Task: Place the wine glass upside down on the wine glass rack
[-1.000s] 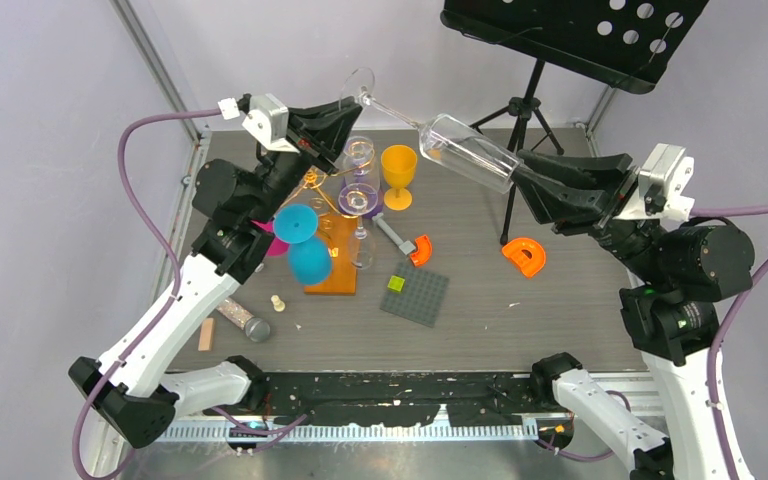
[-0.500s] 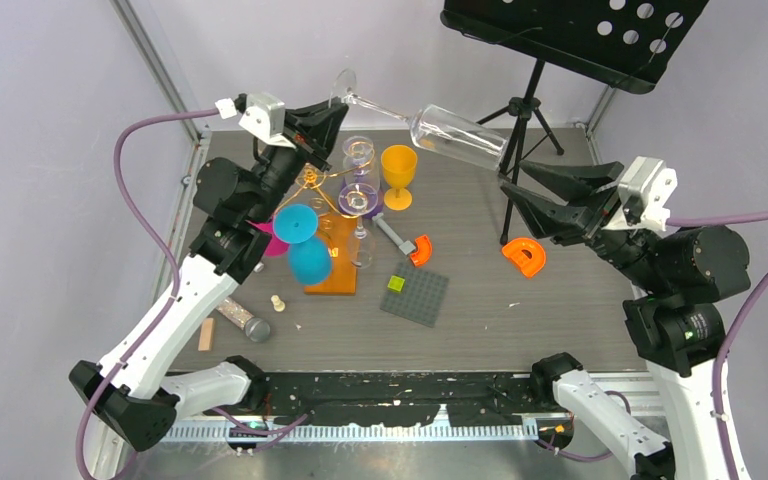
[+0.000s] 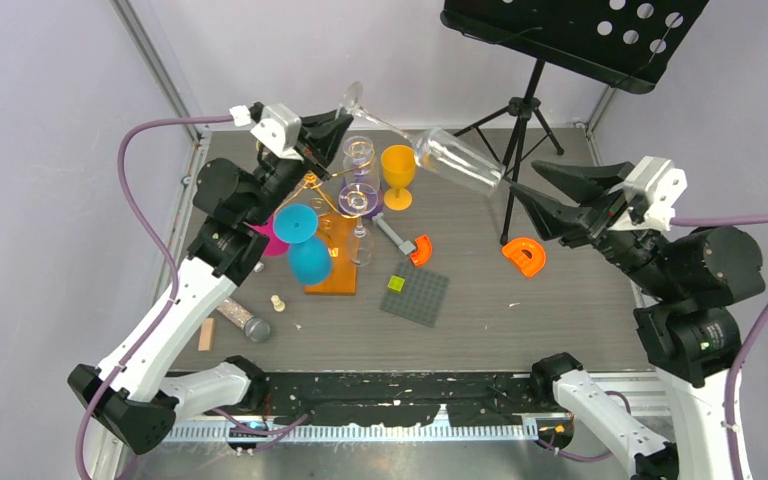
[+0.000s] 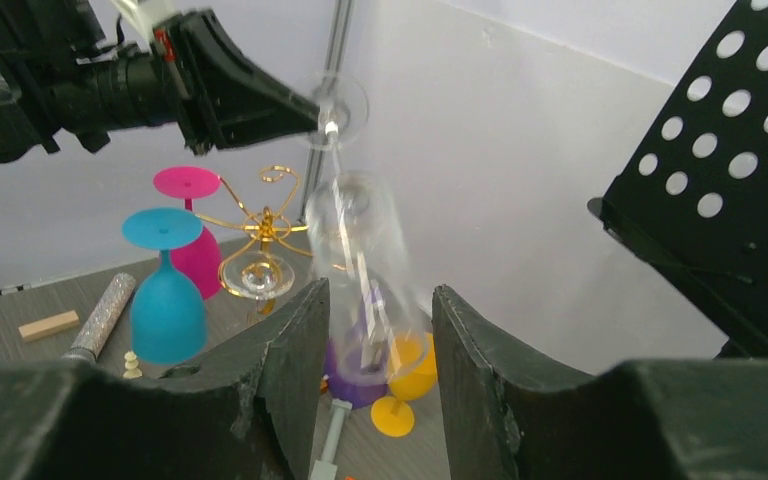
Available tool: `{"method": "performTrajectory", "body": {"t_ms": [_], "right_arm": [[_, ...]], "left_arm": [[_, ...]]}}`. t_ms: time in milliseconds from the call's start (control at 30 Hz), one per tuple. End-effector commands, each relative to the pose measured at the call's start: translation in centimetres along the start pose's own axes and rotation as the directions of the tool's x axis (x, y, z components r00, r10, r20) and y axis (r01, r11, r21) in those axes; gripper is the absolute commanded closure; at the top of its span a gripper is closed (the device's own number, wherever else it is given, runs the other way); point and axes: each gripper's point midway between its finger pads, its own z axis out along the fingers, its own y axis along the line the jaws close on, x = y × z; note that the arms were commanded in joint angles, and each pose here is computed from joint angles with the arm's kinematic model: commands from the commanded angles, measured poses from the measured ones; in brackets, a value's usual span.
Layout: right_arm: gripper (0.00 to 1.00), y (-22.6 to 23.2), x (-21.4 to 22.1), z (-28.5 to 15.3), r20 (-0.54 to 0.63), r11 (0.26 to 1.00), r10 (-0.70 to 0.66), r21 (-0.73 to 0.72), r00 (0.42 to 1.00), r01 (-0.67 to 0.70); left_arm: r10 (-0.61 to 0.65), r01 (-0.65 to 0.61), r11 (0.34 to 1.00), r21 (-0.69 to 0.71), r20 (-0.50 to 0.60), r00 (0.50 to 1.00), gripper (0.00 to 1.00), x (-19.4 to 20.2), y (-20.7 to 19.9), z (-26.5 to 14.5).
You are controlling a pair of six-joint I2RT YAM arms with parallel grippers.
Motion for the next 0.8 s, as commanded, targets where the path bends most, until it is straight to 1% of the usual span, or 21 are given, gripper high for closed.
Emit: {"method": "performTrajectory", "body": {"t_ms": [0, 100, 200, 233, 267, 300, 333, 467, 533, 567, 600, 633, 667, 700, 733, 767], "right_arm": [[0.50, -0.1, -3.0, -0.1, 0.021, 1.000, -0.001, 0.000, 1.000, 0.001], [0.46, 1.1, -2.5, 0.8, -0.015, 0.995, 0.029, -0.100, 0.999, -0.031], [0.44, 2.3, -1.2, 1.7, -0.053, 0.979, 0.048, -0.197, 0.997, -0.058], [0.44, 2.9, -0.4, 2.1, -0.067, 0.966, 0.056, -0.249, 0.996, -0.071], [0.44, 3.6, -0.5, 2.3, -0.051, 0.953, 0.048, -0.298, 0.998, -0.061], [0.44, 3.8, 0.4, 2.7, -0.062, 0.944, 0.054, -0.321, 0.997, -0.071], [0.45, 4.1, 0.2, 2.9, -0.043, 0.934, 0.047, -0.352, 0.998, -0.059], [0.46, 4.0, 0.9, 4.3, -0.057, 0.919, 0.084, -0.382, 0.995, -0.099], [0.47, 4.3, 1.7, 4.4, -0.053, 0.906, 0.067, -0.415, 0.996, -0.083], [0.47, 4.4, 1.8, 4.5, -0.020, 0.901, 0.024, -0.432, 1.000, -0.030], [0.47, 5.0, 2.8, 4.3, -0.015, 0.887, 0.012, -0.461, 1.000, -0.017], [0.47, 5.2, 2.5, 4.3, 0.050, 0.873, -0.048, -0.484, 0.998, 0.066], [0.46, 5.7, 3.6, 4.0, 0.061, 0.862, -0.064, -0.500, 0.996, 0.086], [0.46, 5.8, 3.2, 4.0, 0.128, 0.847, -0.116, -0.506, 0.985, 0.165], [0.45, 6.1, 3.8, 3.8, 0.145, 0.839, -0.126, -0.512, 0.981, 0.183], [0.45, 6.2, 3.1, 3.8, 0.198, 0.825, -0.153, -0.514, 0.968, 0.235]], "left_arm": [[0.211, -0.222, 0.950, 0.219, 0.069, 0.975, 1.00, -3.8, -3.2, -0.9], [0.277, -0.275, 0.898, 0.344, 0.045, 0.960, 1.00, -3.1, -5.0, -1.8], [0.297, -0.290, 0.838, 0.462, 0.058, 0.953, 1.00, -3.2, -6.9, -2.8], [0.290, -0.272, 0.815, 0.512, 0.045, 0.956, 1.00, -2.8, -7.8, -3.3], [0.285, -0.262, 0.790, 0.555, 0.046, 0.957, 1.00, -2.8, -8.6, -3.7], [0.278, -0.242, 0.767, 0.594, 0.033, 0.960, 1.00, -2.6, -9.3, -4.2], [0.277, -0.234, 0.745, 0.625, 0.029, 0.960, 1.00, -2.5, -10.0, -4.5], [0.319, -0.247, 0.660, 0.710, 0.033, 0.947, 1.00, -2.0, -12.4, -5.9], [0.336, -0.250, 0.617, 0.747, 0.037, 0.941, 1.00, -1.8, -13.4, -6.6], [0.340, -0.248, 0.594, 0.765, 0.040, 0.940, 1.00, -1.8, -13.8, -7.0], [0.338, -0.241, 0.573, 0.783, 0.042, 0.940, 1.00, -1.8, -14.3, -7.4], [0.334, -0.234, 0.555, 0.798, 0.044, 0.942, 1.00, -1.9, -14.7, -7.7], [0.328, -0.227, 0.541, 0.810, 0.045, 0.944, 1.00, -2.0, -15.0, -8.0], [0.320, -0.217, 0.530, 0.820, 0.044, 0.946, 1.00, -2.0, -15.3, -8.2], [0.315, -0.212, 0.522, 0.826, 0.044, 0.948, 1.00, -2.1, -15.5, -8.4], [0.313, -0.209, 0.518, 0.830, 0.044, 0.949, 1.00, -2.1, -15.6, -8.6]]}}
